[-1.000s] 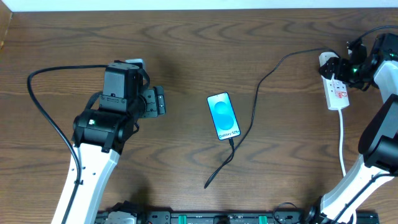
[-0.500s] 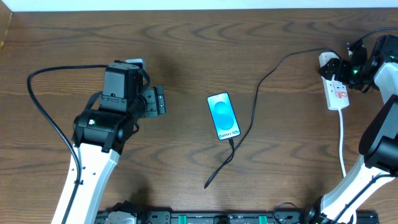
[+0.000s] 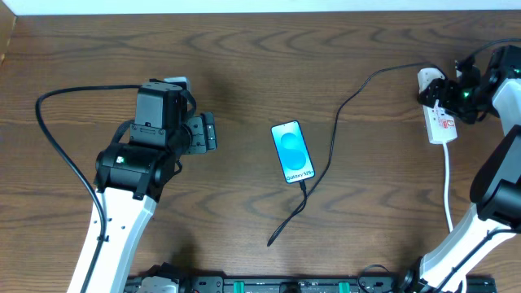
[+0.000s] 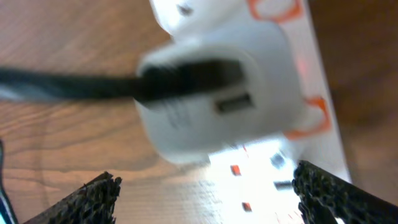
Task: Plug charger to phone and switch on socket
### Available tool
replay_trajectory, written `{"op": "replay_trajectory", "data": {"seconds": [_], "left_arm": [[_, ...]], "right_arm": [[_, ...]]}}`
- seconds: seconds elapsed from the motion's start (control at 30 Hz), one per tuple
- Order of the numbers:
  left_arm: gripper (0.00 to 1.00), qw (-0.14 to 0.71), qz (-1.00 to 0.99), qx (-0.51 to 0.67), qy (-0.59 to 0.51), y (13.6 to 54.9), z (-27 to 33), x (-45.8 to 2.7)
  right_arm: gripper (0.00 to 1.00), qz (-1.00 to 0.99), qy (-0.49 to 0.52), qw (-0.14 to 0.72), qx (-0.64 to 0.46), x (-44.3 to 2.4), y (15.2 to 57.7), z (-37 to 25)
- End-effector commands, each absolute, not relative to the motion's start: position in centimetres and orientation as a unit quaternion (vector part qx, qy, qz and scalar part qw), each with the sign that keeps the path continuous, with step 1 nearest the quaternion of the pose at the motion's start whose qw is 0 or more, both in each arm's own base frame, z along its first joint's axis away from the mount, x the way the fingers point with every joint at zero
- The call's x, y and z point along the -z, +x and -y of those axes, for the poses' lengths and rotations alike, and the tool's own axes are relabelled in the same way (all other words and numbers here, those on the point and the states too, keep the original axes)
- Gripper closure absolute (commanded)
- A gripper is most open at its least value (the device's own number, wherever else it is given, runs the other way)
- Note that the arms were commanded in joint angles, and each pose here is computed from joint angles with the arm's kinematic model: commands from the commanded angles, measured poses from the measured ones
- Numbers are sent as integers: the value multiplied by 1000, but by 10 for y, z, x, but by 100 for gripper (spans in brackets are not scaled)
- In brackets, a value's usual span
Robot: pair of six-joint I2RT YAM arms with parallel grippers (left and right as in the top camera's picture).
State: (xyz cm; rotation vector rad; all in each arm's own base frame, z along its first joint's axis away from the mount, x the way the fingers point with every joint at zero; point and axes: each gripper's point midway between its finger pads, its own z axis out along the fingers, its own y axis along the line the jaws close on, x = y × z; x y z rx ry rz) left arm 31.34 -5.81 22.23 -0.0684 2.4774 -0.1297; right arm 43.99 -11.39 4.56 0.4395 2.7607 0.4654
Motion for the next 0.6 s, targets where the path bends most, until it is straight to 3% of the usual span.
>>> {"op": "replay_trajectory", "data": {"seconds": [0.0,0.17,0.23,0.57], "left_arm": [[16,326,-944,42,-24,314,56,-223],[15,326,-944,42,-24,314,56,-223],[15,326,-944,42,-24,314,56,-223],[16,326,-944,42,-24,314,56,-223]], "right_arm": [[11,-961,170,194,-100,-96,443,141],[11,-950,216,221,-40,-152,423,155],[1,-944,230,233,-36,-175,413,153],[1,-931,212,286,-85,-252,374,114]]}}
